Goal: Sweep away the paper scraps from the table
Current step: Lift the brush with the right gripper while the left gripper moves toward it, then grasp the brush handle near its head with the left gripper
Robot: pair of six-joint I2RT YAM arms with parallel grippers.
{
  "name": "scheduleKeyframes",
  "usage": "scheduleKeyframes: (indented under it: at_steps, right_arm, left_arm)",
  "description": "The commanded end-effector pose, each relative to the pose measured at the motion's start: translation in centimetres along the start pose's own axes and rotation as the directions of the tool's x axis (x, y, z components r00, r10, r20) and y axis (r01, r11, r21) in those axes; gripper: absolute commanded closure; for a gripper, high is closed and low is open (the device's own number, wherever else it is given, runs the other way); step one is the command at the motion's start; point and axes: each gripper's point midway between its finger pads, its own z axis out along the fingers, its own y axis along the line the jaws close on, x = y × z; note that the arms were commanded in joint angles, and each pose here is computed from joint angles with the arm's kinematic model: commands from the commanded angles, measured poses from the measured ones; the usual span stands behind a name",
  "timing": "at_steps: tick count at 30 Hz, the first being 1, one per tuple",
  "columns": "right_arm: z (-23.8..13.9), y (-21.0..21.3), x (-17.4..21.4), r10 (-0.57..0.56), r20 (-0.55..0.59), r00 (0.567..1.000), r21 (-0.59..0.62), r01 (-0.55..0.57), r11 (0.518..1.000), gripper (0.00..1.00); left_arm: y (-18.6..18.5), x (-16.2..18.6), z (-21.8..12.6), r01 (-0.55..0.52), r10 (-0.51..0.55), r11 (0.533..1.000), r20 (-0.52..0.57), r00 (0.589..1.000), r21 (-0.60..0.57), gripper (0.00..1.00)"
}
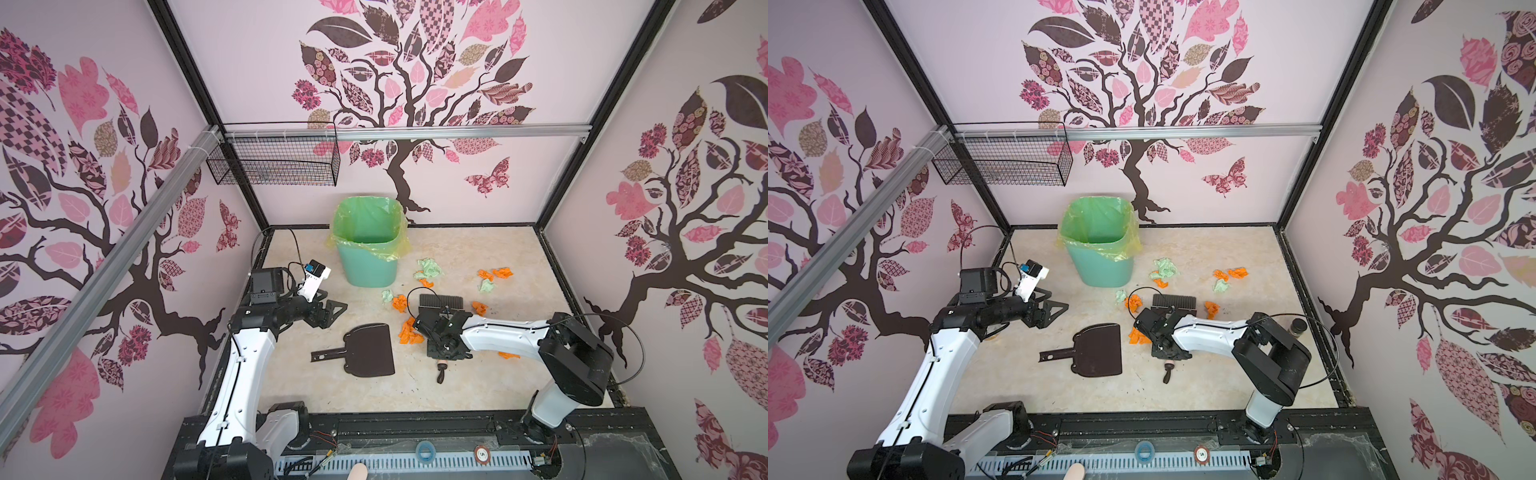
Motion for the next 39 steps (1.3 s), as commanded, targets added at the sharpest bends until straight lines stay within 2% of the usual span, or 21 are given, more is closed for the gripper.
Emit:
scheduleKeyframes:
  at_steps: [1,6,8,12,15,18,20,21,23,25,27,28,31,32,33,34,35,36,37,38,39]
  right_arm:
    - [-2.7,-0.2,-0.9,0.006,0.037,0.999,-0.023,-0.005,1.000,0.80]
    - [-7.1,-0.2,-2.5,-0.012,0.092,0.996,-0.061,0.017,0.998,0.84]
    - [-9.5,0.2,-2.9,-0.047,0.098,0.994,-0.100,0.056,0.993,0.85]
    - [-13.6,1.0,-2.4,-0.157,0.047,0.986,-0.179,0.163,0.970,0.84]
    - [-16.4,1.0,-1.8,-0.219,0.037,0.975,-0.242,0.221,0.945,0.84]
    - [-18.9,0.9,-1.5,-0.257,0.052,0.965,-0.304,0.260,0.916,0.83]
    - [-20.2,0.7,-1.4,-0.270,0.039,0.962,-0.353,0.267,0.897,0.83]
    - [-20.6,0.5,-1.4,-0.273,0.035,0.961,-0.365,0.267,0.892,0.83]
    - [-21.3,0.1,-1.4,-0.281,0.022,0.960,-0.376,0.268,0.887,0.83]
    - [-21.7,-0.2,-1.2,-0.293,0.010,0.956,-0.370,0.276,0.887,0.83]
    - [-21.9,-0.6,-1.6,-0.283,0.020,0.959,-0.344,0.272,0.899,0.83]
    - [-22.1,-0.8,-2.1,-0.266,0.041,0.963,-0.331,0.264,0.906,0.83]
    - [-22.4,-0.7,-2.6,-0.234,0.086,0.968,-0.353,0.249,0.902,0.84]
    - [-22.2,-0.6,-2.5,-0.231,0.082,0.969,-0.360,0.246,0.900,0.84]
    - [-22.0,-0.5,-2.3,-0.235,0.074,0.969,-0.361,0.246,0.899,0.84]
    - [-21.6,-0.4,-2.1,-0.242,0.060,0.968,-0.362,0.247,0.899,0.84]
    - [-21.3,-0.4,-1.8,-0.251,0.046,0.967,-0.360,0.250,0.899,0.84]
    - [-21.0,-0.4,-1.7,-0.262,0.034,0.965,-0.356,0.256,0.899,0.84]
    - [-20.8,-0.4,-1.5,-0.268,0.023,0.963,-0.351,0.259,0.900,0.84]
    - [-20.9,-0.3,-1.5,-0.276,0.019,0.961,-0.349,0.265,0.899,0.84]
    - [-21.0,-0.3,-1.5,-0.279,0.018,0.960,-0.348,0.268,0.898,0.84]
  left_arm:
    - [-0.7,0.7,0.2,-0.007,0.007,0.999,0.011,1.000,0.038,0.16]
    - [-1.9,-0.3,-0.5,-0.077,0.072,0.995,0.095,0.993,0.056,0.16]
    - [-3.2,-0.6,-1.0,-0.171,0.158,0.981,0.141,0.977,0.087,0.20]
    - [-5.6,-1.2,-1.6,-0.346,0.299,0.926,0.268,0.916,0.150,0.25]
    - [-6.4,-2.2,-1.5,-0.457,0.371,0.875,0.384,0.846,0.161,0.25]
    - [-7.3,-3.0,-1.8,-0.600,0.466,0.790,0.513,0.721,0.126,0.22]
    - [-7.8,-3.5,-1.6,-0.692,0.547,0.719,0.561,0.622,0.066,0.21]
    - [-8.0,-3.6,-1.1,-0.723,0.584,0.690,0.560,0.588,0.039,0.21]
    - [-8.6,-3.5,0.0,-0.812,0.698,0.583,0.538,0.473,-0.041,0.22]
    - [-9.4,-3.8,0.6,-0.867,0.764,0.487,0.532,0.364,-0.106,0.22]
    - [-9.9,-5.2,1.0,-0.878,0.796,0.446,0.525,0.301,-0.173,0.22]
    - [-10.2,-6.3,0.9,-0.864,0.785,0.468,0.536,0.311,-0.183,0.21]
    - [-10.4,-9.3,0.5,-0.800,0.698,0.590,0.567,0.437,-0.110,0.26]
    - [-10.5,-9.6,0.5,-0.797,0.689,0.594,0.577,0.438,-0.105,0.27]
    - [-10.8,-9.7,0.6,-0.812,0.701,0.570,0.591,0.400,-0.126,0.27]
    - [-11.3,-9.2,1.0,-0.839,0.732,0.519,0.592,0.336,-0.166,0.25]
    - [-11.9,-8.3,1.8,-0.872,0.777,0.444,0.574,0.260,-0.207,0.24]
    - [-12.5,-7.5,2.6,-0.893,0.809,0.384,0.551,0.203,-0.235,0.24]
    - [-13.2,-6.7,3.3,-0.915,0.841,0.302,0.527,0.123,-0.269,0.23]
    - [-13.6,-6.0,3.8,-0.927,0.854,0.244,0.516,0.067,-0.284,0.23]
    - [-14.0,-5.6,4.1,-0.935,0.858,0.205,0.513,0.030,-0.288,0.22]
